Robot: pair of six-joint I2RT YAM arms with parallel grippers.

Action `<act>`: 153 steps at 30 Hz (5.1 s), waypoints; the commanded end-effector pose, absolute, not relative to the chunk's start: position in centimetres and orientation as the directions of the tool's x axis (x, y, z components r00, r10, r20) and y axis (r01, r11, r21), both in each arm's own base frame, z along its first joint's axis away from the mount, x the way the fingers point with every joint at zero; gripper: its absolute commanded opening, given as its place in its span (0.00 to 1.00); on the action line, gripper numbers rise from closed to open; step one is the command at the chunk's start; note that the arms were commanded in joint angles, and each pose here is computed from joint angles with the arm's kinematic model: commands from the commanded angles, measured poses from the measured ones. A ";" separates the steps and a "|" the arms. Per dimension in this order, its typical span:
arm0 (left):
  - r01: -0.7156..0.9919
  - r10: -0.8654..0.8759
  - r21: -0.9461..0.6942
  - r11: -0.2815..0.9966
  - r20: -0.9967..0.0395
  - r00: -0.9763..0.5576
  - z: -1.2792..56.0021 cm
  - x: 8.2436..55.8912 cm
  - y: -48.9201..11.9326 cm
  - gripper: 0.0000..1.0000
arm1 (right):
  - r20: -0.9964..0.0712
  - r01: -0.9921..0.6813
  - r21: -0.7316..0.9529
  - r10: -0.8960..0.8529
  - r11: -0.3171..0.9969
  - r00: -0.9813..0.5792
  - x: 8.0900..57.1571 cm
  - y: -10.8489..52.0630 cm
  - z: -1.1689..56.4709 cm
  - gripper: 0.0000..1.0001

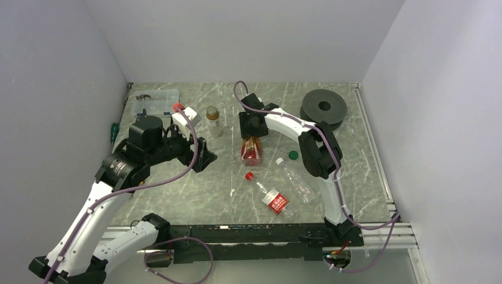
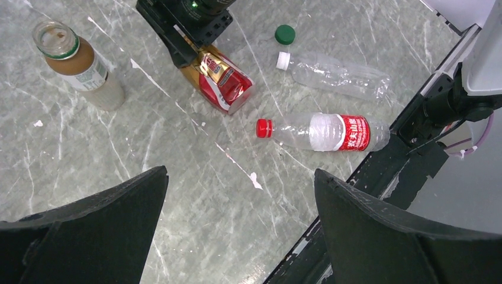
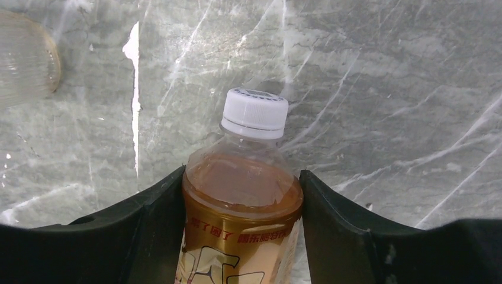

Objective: Unscrew the bottle caps

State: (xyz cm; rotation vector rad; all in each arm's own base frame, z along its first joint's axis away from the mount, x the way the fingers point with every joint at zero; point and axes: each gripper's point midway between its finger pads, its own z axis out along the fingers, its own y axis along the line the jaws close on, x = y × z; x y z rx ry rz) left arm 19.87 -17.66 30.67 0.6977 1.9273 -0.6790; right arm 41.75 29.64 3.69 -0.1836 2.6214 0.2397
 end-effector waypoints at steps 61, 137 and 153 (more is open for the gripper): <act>0.816 0.120 -0.123 0.564 -0.966 -0.229 33.0 23.1 -21.8 0.51 | -0.886 -0.440 0.462 0.428 0.770 -0.180 25.7 38.0 42.2 0.75; 0.860 0.151 0.111 0.498 -0.988 0.040 33.2 21.9 -21.3 0.48 | -0.874 -0.569 0.486 0.366 0.664 -0.320 24.2 37.3 44.2 0.68; 0.830 0.190 0.304 0.468 -0.952 0.241 33.4 22.6 -21.2 0.38 | -0.871 -0.691 0.481 0.383 0.539 -0.308 21.7 38.5 44.7 0.67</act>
